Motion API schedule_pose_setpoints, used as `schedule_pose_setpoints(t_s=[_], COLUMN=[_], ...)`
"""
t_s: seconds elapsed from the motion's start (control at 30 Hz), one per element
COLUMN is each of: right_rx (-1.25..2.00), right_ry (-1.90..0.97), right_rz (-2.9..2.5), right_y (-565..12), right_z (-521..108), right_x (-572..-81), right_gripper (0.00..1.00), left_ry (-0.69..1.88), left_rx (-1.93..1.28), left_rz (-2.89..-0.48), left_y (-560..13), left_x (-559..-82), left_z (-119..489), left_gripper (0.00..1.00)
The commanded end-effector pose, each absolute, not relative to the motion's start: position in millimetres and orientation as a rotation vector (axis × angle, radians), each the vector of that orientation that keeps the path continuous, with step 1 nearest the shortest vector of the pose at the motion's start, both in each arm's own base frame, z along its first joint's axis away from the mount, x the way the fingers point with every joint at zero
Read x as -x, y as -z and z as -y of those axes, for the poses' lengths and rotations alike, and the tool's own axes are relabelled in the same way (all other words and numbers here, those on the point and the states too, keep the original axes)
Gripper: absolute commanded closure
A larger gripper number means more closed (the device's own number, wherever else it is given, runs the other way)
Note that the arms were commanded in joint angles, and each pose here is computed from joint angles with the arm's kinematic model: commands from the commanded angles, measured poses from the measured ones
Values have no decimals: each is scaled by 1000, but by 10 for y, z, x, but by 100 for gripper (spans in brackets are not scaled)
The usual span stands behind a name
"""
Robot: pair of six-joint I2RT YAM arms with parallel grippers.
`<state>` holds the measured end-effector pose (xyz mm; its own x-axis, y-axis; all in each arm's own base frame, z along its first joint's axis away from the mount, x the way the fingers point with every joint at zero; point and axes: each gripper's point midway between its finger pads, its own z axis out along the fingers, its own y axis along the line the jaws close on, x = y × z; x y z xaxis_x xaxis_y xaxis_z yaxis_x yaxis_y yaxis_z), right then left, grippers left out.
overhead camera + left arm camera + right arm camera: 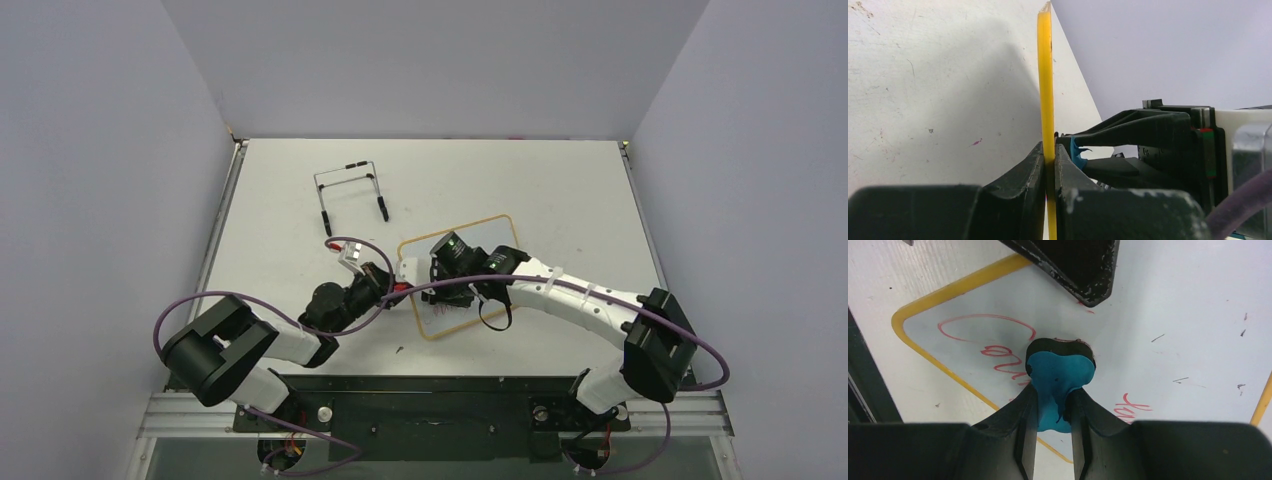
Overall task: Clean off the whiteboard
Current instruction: Erase the whiteboard at the whiteboard stand.
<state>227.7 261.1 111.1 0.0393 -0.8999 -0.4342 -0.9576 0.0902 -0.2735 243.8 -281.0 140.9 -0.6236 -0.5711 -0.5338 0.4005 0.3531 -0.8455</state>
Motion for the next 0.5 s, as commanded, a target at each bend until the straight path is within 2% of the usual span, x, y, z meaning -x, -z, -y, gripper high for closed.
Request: schedule_pose_setpoints(t_s=[0.0,0.17,0.27,0.47], right_rx=[1725,1528,1572,1827], right_ry=[-96,-1,-51,-199], right_rz=[-1891,-1990,-1985,-1859], right_y=[-1179,-1218,-1171,-1113], right_z=[-2544,-2261,-2304,-2582], right_x=[-2483,-2815,-2733,-2270], right_gripper=[100,100,100,100], left_ry=[1502,1511,1520,1514], left_rx=[75,63,59,63], left_rz=[-1526,-1531,-1528,-1519], left_y=[-1982,-1979,-1982,-1994], left_x=[-2391,-2401,-2398,-2375], left_z=[2820,2859,2873,2832], left_gripper=[100,100,100,100])
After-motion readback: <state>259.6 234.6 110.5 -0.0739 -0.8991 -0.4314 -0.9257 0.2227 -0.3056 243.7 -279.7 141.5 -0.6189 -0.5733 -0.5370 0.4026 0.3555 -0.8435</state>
